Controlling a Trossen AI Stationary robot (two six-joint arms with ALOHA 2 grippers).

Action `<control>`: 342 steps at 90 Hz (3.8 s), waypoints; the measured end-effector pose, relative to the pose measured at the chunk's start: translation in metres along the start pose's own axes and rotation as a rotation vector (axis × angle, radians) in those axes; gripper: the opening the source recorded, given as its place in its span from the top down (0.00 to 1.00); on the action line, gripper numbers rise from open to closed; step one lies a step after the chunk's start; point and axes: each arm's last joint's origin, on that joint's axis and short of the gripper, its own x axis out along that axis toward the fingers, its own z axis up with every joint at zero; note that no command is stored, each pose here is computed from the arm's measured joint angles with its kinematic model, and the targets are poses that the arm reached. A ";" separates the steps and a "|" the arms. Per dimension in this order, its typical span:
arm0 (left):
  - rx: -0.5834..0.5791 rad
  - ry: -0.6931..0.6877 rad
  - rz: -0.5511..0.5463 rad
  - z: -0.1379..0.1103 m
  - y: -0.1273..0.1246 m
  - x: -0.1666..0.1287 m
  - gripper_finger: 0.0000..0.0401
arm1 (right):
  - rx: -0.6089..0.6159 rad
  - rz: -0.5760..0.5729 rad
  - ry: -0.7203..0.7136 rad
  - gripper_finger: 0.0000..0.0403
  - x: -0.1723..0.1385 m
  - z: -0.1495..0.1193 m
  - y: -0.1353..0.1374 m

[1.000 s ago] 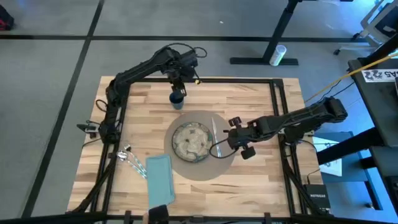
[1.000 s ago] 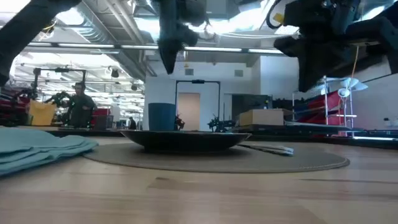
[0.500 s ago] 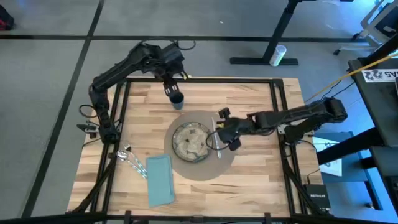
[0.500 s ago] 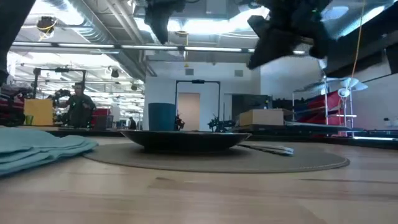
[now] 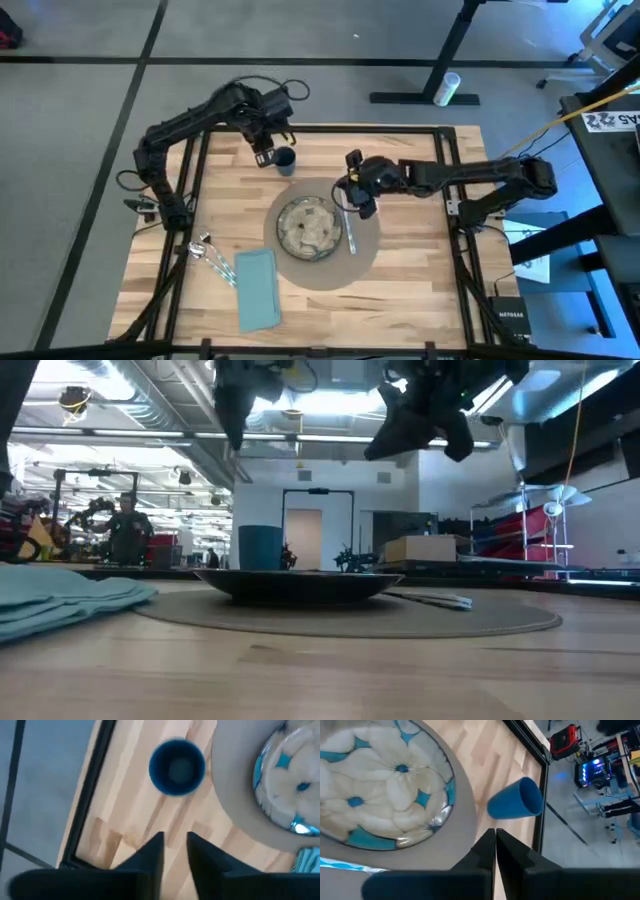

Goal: Set table place
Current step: Move the blue cup to the top right of the brown tablemat

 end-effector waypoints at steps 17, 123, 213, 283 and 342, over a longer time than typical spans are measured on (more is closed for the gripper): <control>-0.006 -0.113 0.011 -0.015 -0.002 0.001 1.00 | -0.010 -0.004 -0.021 1.00 0.001 -0.004 -0.007; -0.080 -0.939 -0.167 -0.129 -0.062 0.087 1.00 | -0.125 0.242 0.165 0.82 0.125 0.033 -0.081; -0.163 -0.929 -0.036 -0.159 -0.064 0.121 1.00 | -0.051 0.245 0.138 0.81 0.170 0.001 -0.118; -0.161 -0.914 -0.038 -0.159 -0.065 0.122 1.00 | -0.092 0.336 0.191 0.98 0.188 -0.015 -0.103; -0.216 -0.999 -0.100 -0.178 -0.073 0.139 1.00 | 0.091 0.528 0.368 1.00 0.055 -0.011 -0.125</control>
